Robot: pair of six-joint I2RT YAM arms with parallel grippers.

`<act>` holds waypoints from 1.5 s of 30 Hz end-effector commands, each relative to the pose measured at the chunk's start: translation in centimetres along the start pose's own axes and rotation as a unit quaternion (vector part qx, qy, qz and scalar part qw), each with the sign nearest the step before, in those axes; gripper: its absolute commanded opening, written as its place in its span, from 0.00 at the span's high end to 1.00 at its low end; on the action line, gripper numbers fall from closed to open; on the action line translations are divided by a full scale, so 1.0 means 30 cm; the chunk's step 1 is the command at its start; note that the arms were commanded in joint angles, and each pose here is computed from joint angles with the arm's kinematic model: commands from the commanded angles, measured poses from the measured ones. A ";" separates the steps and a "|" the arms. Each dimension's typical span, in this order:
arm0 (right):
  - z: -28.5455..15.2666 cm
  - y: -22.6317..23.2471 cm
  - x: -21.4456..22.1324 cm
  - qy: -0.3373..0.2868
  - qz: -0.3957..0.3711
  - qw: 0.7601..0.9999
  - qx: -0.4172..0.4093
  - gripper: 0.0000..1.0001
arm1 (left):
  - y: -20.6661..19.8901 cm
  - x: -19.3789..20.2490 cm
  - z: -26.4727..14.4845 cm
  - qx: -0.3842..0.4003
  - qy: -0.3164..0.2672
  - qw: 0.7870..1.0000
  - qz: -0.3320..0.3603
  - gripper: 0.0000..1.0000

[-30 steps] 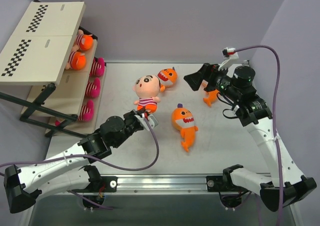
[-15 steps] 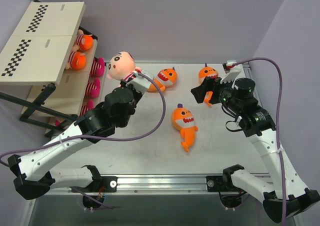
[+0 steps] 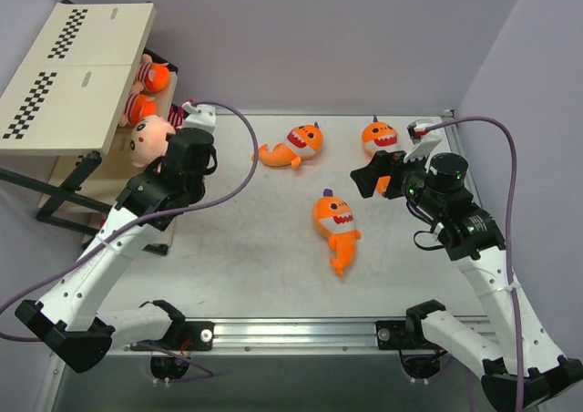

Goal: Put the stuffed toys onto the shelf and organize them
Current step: Place the stuffed toy onto shelf

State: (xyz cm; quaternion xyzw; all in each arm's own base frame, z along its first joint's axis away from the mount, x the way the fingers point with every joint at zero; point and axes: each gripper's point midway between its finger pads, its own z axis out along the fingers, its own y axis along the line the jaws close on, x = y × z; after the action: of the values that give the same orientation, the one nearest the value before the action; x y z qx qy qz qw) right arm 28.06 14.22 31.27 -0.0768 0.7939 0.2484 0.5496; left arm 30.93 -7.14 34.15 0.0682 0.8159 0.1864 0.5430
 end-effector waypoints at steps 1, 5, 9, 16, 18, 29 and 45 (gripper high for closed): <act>-0.005 -0.005 -0.026 -0.020 -0.012 1.000 0.001 0.01 | 0.109 -0.002 -0.017 -0.025 0.008 0.999 -0.046 0.98; -0.004 -0.002 -0.013 -0.016 -0.012 1.000 -0.004 0.00 | 0.182 0.040 -0.013 -0.055 0.029 0.997 -0.054 0.97; -0.009 0.001 -0.004 -0.019 -0.013 1.000 -0.009 0.01 | 0.236 0.070 0.006 -0.075 0.046 0.994 -0.057 0.98; -0.025 0.019 0.015 -0.023 -0.010 0.999 -0.027 0.01 | 0.319 0.094 0.074 -0.105 0.068 0.991 -0.056 0.98; -0.029 0.022 0.018 -0.025 -0.009 0.999 -0.030 0.01 | 0.334 0.098 0.089 -0.117 0.070 0.989 -0.054 0.97; -0.034 0.040 0.055 -0.027 -0.009 0.998 -0.053 0.01 | 0.395 0.092 0.183 -0.173 0.089 0.981 -0.020 0.97; -0.042 0.064 0.071 -0.030 -0.019 0.997 -0.066 0.01 | 0.477 0.119 0.293 -0.216 0.111 0.970 0.000 0.91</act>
State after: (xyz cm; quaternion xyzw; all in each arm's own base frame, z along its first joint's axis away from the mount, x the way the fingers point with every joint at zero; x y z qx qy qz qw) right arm 25.36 15.17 29.37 -0.1098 0.7721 0.2856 0.5569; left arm 34.71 8.17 31.13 -0.0480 0.8332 0.3545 0.4216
